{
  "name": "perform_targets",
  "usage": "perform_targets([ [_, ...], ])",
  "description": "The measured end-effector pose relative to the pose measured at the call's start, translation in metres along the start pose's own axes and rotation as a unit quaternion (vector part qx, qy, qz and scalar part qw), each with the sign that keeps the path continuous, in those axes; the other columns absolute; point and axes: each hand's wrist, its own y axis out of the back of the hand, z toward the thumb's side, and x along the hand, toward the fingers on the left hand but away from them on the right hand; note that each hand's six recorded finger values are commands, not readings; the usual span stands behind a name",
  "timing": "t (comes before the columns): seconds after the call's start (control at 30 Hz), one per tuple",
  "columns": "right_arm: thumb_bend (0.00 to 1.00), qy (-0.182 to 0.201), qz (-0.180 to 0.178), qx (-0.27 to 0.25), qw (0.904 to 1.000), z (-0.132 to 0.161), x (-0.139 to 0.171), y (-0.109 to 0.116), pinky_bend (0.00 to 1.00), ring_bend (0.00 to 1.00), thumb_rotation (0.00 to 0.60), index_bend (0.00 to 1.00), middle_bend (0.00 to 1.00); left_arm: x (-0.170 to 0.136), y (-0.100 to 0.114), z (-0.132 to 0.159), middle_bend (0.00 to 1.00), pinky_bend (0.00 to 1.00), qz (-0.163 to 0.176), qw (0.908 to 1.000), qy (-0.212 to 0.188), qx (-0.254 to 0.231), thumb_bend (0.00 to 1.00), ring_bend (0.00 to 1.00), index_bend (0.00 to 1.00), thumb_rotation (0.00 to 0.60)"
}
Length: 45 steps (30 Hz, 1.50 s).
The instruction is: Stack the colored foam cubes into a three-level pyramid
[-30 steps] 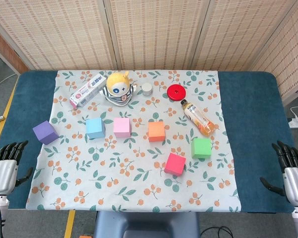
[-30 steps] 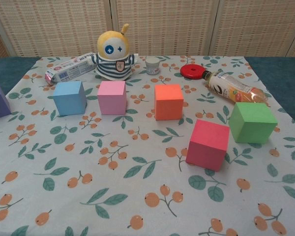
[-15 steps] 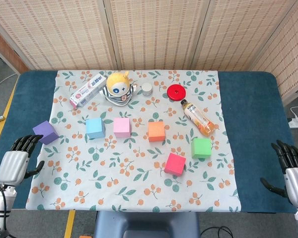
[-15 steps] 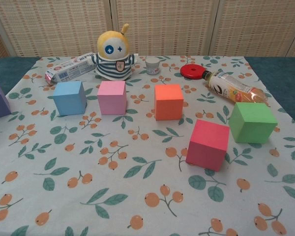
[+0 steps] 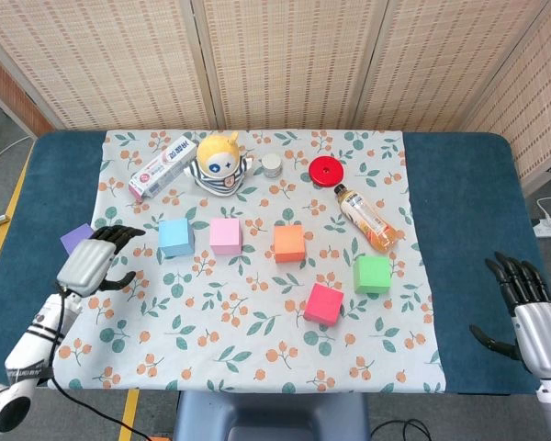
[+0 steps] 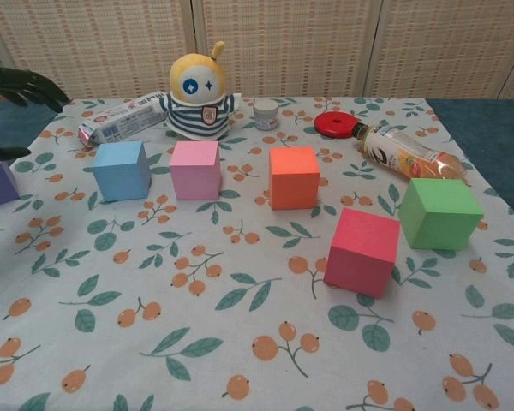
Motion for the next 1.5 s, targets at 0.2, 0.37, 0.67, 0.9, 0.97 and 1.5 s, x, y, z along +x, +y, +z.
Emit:
perform_targets([
  [0.2,0.0,-0.006,0.006,0.002,1.0,-0.001,-0.004,-0.003,0.0,0.0,0.598,0.0,0.0,0.054,-0.009,0.017,0.1,0.13,-0.054,0.9985,-0.001,-0.008,0.34,0.07,0.04,0.6],
  [0.37,0.0,-0.005,0.011,0.001,0.9999,0.0,-0.01,-0.006,0.0,0.0,0.598,0.0,0.0,0.081,-0.025,0.024,0.0,0.09,-0.11,0.9939,0.008,-0.007,0.35,0.0,0.0,0.6],
  [0.67,0.0,-0.01,0.019,-0.003,0.9998,-0.003,-0.018,-0.013,0.0,0.0,0.598,0.0,0.0,0.102,-0.039,0.019,0.0,0.08,-0.144,0.989,0.034,0.001,0.34,0.0,0.0,0.6],
  [0.9,0.0,-0.015,0.025,-0.004,0.9996,-0.005,-0.02,-0.017,0.0,0.0,0.598,0.0,0.0,0.11,-0.05,0.013,0.02,0.1,-0.15,0.9873,0.054,-0.003,0.34,0.02,0.0,0.6],
  [0.97,0.0,-0.016,0.025,-0.003,0.9996,-0.006,-0.021,-0.017,0.0,0.0,0.597,0.0,0.0,0.112,-0.052,0.013,0.04,0.12,-0.146,0.9876,0.058,-0.005,0.34,0.04,0.0,0.6],
  [1.5,0.0,-0.028,0.025,-0.003,0.9993,-0.01,-0.018,-0.017,0.0,0.0,0.597,0.0,0.0,0.125,-0.054,0.017,0.37,0.19,-0.105,0.9928,0.05,0.03,0.33,0.3,0.24,0.6],
])
